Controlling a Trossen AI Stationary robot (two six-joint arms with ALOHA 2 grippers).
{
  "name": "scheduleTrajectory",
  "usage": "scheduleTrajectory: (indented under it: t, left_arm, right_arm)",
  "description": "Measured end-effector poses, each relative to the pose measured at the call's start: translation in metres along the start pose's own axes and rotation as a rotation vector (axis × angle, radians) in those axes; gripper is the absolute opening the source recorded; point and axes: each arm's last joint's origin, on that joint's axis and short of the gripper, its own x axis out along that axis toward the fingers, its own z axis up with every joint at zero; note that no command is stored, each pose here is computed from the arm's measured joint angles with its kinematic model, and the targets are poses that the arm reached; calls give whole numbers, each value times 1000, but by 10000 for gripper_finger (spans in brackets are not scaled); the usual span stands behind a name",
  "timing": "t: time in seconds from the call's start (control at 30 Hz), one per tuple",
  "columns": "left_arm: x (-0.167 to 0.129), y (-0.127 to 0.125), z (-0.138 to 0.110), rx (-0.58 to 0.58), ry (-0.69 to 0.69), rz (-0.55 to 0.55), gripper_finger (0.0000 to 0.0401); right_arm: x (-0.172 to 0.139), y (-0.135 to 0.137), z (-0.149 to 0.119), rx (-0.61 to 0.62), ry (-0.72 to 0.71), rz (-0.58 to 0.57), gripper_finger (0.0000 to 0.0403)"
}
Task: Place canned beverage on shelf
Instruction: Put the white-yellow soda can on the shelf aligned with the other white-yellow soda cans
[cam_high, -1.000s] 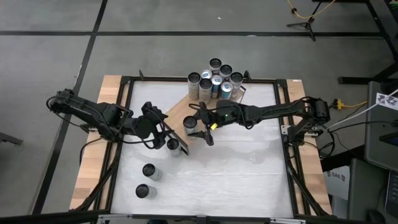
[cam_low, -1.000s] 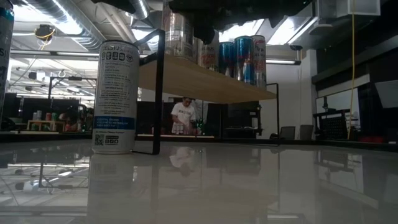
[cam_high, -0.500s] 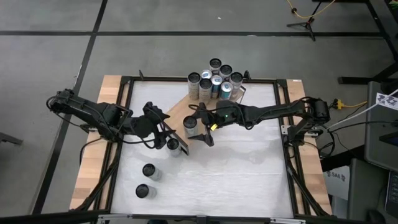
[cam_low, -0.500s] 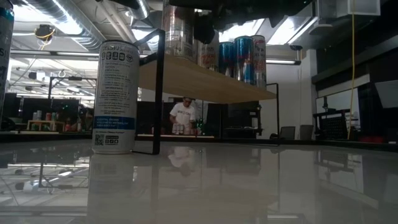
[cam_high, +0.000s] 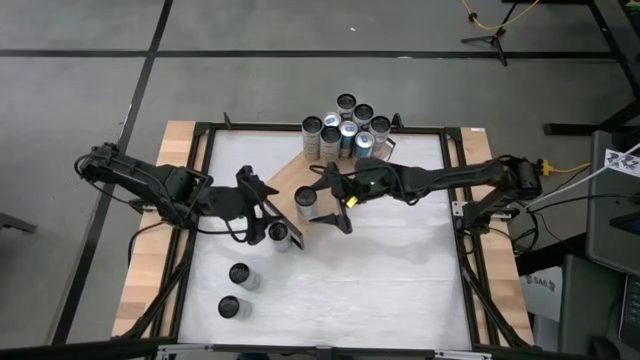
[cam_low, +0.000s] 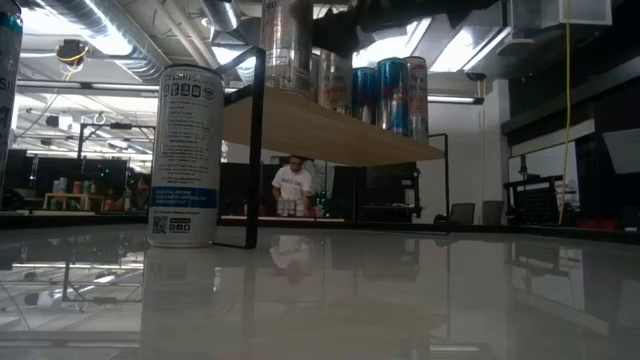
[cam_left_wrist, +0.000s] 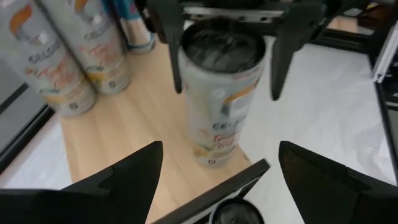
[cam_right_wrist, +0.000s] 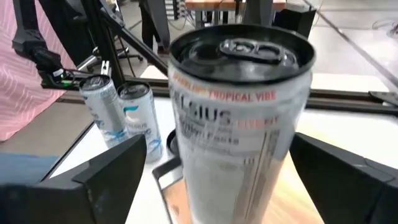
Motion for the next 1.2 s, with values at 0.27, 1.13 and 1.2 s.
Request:
scheduleTrajectory:
  t: [0.27,1.13,1.2]
  left_arm:
    - [0,-3,8,79,-73,-29,314]
    - [23,28,50,213,-303,-169,314]
    - [29,32,51,212,-292,-186,314]
  right_arm:
    - [-22,6,8,16,63,2,388]
    - [-101,25,42,17,63,2,388]
    - [-105,26,43,18,70,2,388]
